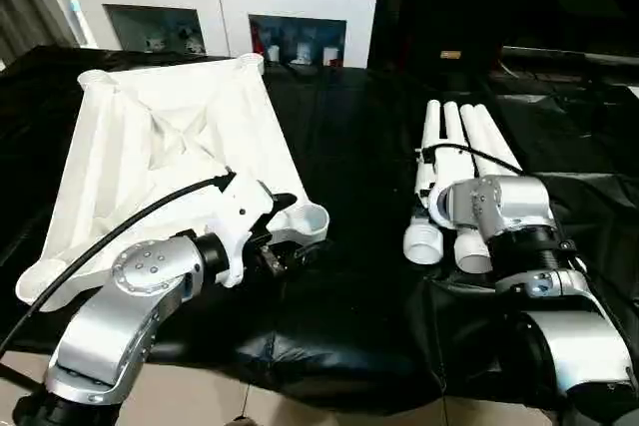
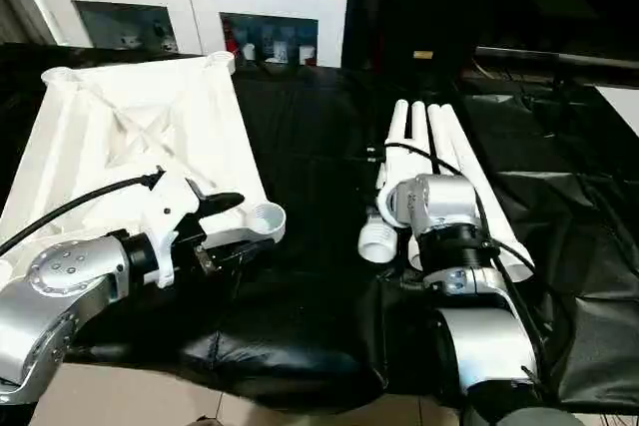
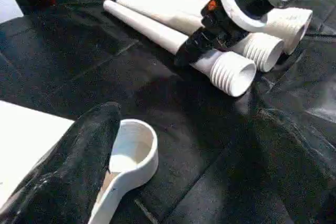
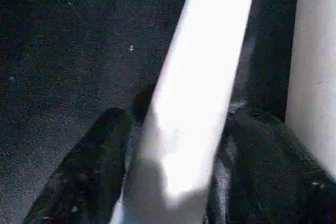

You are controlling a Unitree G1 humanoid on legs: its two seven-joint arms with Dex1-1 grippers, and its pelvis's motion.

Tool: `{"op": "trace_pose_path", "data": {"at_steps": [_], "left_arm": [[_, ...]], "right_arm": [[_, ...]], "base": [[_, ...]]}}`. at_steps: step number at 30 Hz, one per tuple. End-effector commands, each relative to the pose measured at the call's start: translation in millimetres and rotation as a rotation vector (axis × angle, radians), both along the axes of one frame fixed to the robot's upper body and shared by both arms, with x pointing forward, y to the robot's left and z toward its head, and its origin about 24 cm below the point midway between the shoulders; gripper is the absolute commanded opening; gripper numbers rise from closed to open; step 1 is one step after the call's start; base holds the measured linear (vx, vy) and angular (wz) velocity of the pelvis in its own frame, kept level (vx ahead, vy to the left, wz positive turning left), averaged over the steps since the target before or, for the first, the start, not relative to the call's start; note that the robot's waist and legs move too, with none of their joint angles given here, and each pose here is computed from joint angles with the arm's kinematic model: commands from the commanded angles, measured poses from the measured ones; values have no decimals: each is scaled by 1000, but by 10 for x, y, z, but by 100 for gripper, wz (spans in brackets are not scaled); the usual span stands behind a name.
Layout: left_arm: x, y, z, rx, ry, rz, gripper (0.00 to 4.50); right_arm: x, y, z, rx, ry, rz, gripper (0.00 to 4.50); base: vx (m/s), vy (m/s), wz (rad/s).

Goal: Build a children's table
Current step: Pick table leg

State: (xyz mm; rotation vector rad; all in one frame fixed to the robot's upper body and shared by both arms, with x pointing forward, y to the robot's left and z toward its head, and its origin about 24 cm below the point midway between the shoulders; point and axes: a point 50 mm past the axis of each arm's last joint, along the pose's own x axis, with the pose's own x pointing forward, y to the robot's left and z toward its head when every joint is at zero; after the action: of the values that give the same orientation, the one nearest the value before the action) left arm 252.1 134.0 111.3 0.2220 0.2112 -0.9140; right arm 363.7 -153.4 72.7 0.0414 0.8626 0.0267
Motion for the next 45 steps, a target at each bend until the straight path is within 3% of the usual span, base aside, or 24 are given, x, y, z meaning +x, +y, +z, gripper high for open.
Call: {"op": "trace_pose_path", "data": {"at_steps": [1,12,20,24,26,27,30,31,34,35,45], "left_arm": [[-35,-38,39,4,1,-38,450],[-42,-21,32,16,20,-43,450],[27,43,84,12,-19,16,450],[186,136,244,-62,-112,147,450],[273,166,351,-133,-150,232,450],[337,165,442,-206,-166,287,450],[461,60,630,-447,-117,360,450],[469,45,644,-471,-108,361,450],[500,-98,755,-637,-40,292,450],[533,-216,865,-744,-5,228,450],[662,-403,1007,-798,52,193,450]], "right_arm": [[19,-36,16,9,0,-13,284],[22,-56,-24,28,15,-23,195],[55,-62,26,77,-18,-52,183],[127,-41,233,204,-163,-56,183],[167,-3,431,372,-397,-12,183],[145,1,518,430,-465,24,183],[37,61,682,611,-532,159,183],[25,68,696,631,-538,172,183],[-92,101,752,722,-582,278,183],[-204,132,772,786,-615,371,183],[-377,284,897,911,-675,528,183]], "base": [[0,0,0],[0,0,0],[0,0,0],[0,0,0],[0,0,0],[0,0,0],[0,0,0],[0,0,0],[0,0,0],[0,0,0],[0,0,0]]}}
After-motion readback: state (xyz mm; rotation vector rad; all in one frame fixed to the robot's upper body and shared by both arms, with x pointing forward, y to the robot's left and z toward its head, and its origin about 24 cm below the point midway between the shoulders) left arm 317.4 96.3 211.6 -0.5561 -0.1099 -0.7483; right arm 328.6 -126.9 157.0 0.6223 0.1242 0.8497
